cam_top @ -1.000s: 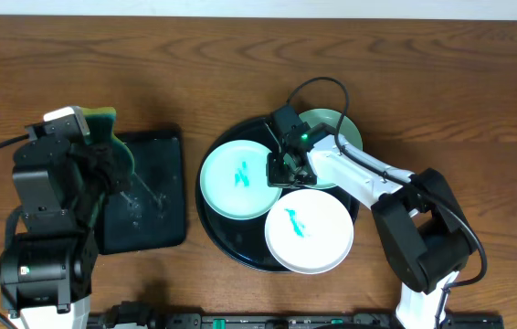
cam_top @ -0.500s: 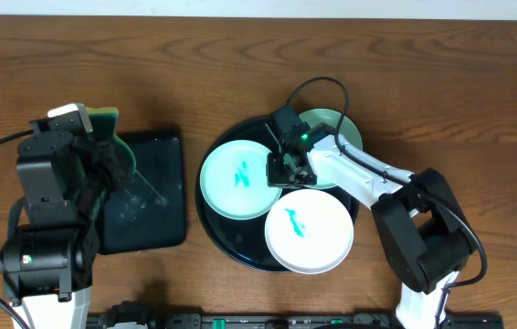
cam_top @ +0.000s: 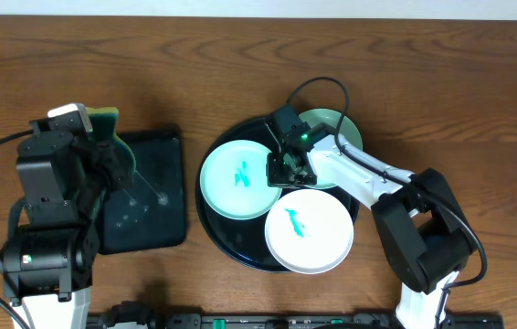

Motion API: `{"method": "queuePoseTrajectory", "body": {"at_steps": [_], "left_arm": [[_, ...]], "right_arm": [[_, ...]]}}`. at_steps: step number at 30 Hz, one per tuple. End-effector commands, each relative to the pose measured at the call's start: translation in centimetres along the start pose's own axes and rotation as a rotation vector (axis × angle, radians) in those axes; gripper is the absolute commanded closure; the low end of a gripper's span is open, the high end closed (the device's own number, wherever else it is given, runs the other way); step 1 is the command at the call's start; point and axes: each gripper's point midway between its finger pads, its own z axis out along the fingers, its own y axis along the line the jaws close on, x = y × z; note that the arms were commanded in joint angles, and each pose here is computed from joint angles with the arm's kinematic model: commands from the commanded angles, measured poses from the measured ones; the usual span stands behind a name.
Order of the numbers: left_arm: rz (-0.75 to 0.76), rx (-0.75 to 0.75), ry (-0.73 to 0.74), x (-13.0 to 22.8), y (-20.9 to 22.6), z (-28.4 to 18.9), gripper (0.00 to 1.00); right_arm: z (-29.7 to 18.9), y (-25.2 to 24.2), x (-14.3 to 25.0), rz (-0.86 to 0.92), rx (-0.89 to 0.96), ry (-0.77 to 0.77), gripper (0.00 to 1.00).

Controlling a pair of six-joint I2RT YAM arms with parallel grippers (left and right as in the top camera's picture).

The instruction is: Clean dirty plates on tray and stack at the side

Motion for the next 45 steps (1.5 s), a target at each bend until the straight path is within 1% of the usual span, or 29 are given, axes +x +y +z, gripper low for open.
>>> {"method": "queuePoseTrajectory", "body": {"at_steps": [1,8,13,18,23,26,29,33,37,39,41,42,45], "left_arm": [[0.021,0.000,-0.026,-0.8,-0.1,-0.3,0.93],[0.022,-0.009,-0.016,-0.7,0.0,0.0,0.93],[0.027,-0.096,0.063,0.3,1.3,2.7,0.93],[-0.006,-0.141,0.232,3.1,1.9,7.4,0.93],[-0.034,-0.148,0.503,8.9,1.9,12.4,0.93],[-0.069,-0.127,0.643,12.1,1.5,14.2,0.93],[-0.104,-0.071,0.752,14.6,0.5,15.2,0.93],[-0.110,-0.066,0.755,14.6,0.3,15.0,0.93],[-0.114,-0.033,0.715,13.3,-0.3,13.6,0.93],[-0.136,0.056,0.684,12.2,-1.9,12.5,0.93],[-0.167,0.191,0.658,11.1,-4.3,11.2,0.93],[-0.182,0.233,0.653,10.8,-5.2,10.5,0.93],[-0.190,0.282,0.656,10.7,-7.1,9.5,0.93]], "right_arm": [[1.8,-1.6,1.8,-0.022,0.068,0.054,0.99],[1.8,-1.6,1.7,-0.022,0.068,0.053,0.99],[1.8,-1.5,1.5,-0.023,0.062,0.046,0.99],[1.8,-1.4,1.5,-0.024,0.060,0.042,0.99],[1.8,-1.4,1.5,-0.024,0.060,0.042,0.99],[1.8,-1.4,1.5,-0.024,0.060,0.042,0.99],[1.8,-1.4,1.5,-0.024,0.060,0.042,0.99],[1.8,-1.5,1.5,-0.024,0.060,0.043,0.99],[1.8,-1.5,1.5,-0.023,0.062,0.046,0.99],[1.8,-1.5,1.6,-0.023,0.063,0.047,0.99],[1.8,-1.5,1.6,-0.023,0.063,0.047,0.99],[1.8,-1.5,1.6,-0.023,0.062,0.046,0.99],[1.8,-1.4,1.5,-0.024,0.060,0.042,0.99]]}}
